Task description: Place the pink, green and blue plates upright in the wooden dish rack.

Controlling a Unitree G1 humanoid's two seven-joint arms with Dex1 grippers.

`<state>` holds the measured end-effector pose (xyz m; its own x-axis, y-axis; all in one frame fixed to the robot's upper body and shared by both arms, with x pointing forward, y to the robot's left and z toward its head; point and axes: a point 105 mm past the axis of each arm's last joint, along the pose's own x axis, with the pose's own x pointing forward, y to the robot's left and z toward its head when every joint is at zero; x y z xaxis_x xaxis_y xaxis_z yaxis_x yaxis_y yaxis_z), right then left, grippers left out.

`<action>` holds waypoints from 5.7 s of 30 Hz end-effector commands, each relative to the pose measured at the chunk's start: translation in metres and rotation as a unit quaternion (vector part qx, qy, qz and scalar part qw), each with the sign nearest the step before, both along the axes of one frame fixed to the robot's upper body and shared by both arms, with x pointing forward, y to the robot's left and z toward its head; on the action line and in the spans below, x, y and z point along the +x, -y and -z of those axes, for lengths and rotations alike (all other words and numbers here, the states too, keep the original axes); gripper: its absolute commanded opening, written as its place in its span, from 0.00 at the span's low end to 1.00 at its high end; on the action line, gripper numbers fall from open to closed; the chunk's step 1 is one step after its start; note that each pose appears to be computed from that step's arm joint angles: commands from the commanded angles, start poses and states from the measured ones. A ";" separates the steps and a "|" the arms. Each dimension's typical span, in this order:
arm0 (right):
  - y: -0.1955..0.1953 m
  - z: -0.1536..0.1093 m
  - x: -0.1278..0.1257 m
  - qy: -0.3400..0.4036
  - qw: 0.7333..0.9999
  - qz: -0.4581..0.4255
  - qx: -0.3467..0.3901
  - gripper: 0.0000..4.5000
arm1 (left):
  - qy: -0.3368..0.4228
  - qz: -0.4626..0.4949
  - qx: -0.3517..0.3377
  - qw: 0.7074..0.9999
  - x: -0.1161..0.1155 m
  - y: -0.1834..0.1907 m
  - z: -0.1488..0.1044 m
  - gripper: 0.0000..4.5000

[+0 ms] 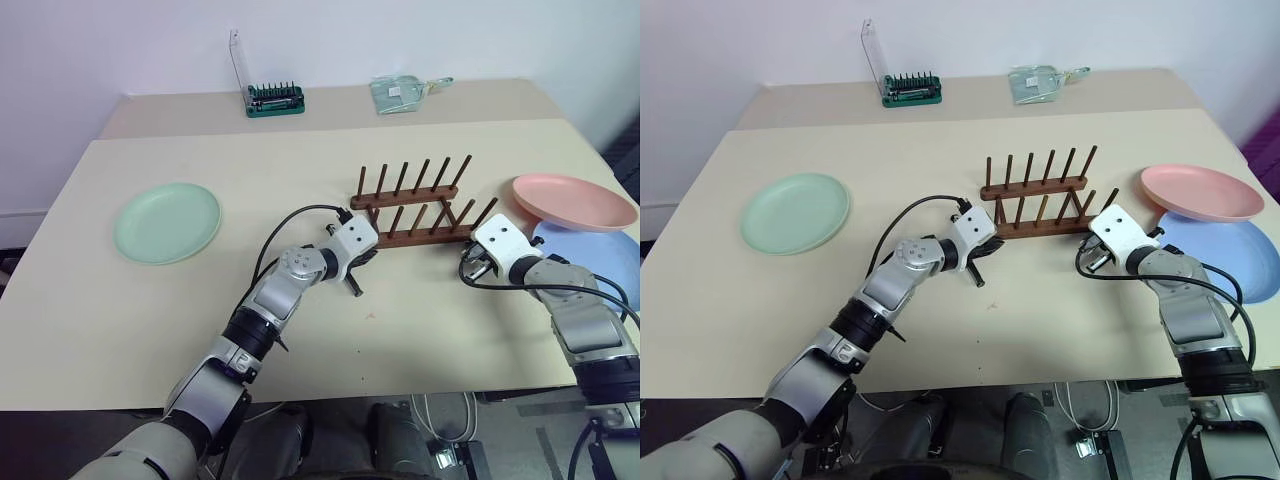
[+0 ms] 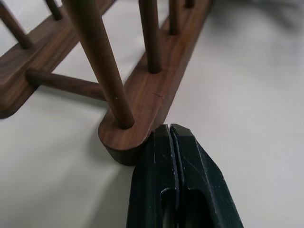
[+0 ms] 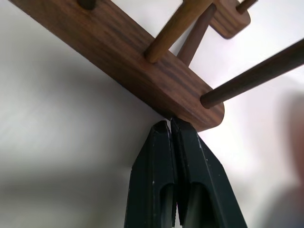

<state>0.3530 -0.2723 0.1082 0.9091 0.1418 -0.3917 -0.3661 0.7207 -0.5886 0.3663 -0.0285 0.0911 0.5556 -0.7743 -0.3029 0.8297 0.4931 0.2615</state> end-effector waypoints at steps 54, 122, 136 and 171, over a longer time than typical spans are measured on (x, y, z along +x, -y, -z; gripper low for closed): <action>-0.035 -0.224 -0.058 0.163 0.878 -0.230 0.387 0.01 | 0.004 0.160 -0.109 0.981 -0.060 -0.055 -0.071 0.00; -0.149 -0.131 -0.075 0.047 0.907 -0.383 0.167 0.64 | -0.138 -0.774 -0.289 0.546 -0.027 -0.344 -0.029 0.46; -0.169 -0.111 -0.055 0.078 0.919 -0.384 0.033 0.99 | 0.088 -0.422 -0.370 0.823 0.029 -0.202 -0.188 0.00; -0.172 -0.154 -0.001 0.332 0.888 -0.296 -0.114 0.00 | 0.148 -0.416 -0.503 0.743 0.020 -0.219 -0.247 0.66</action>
<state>0.3647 -0.0979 0.2308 0.7758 0.6308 0.0120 -0.1462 0.1982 -0.9692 0.3900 0.1588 0.3338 0.9218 0.0079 0.3877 0.2032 0.8416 -0.5005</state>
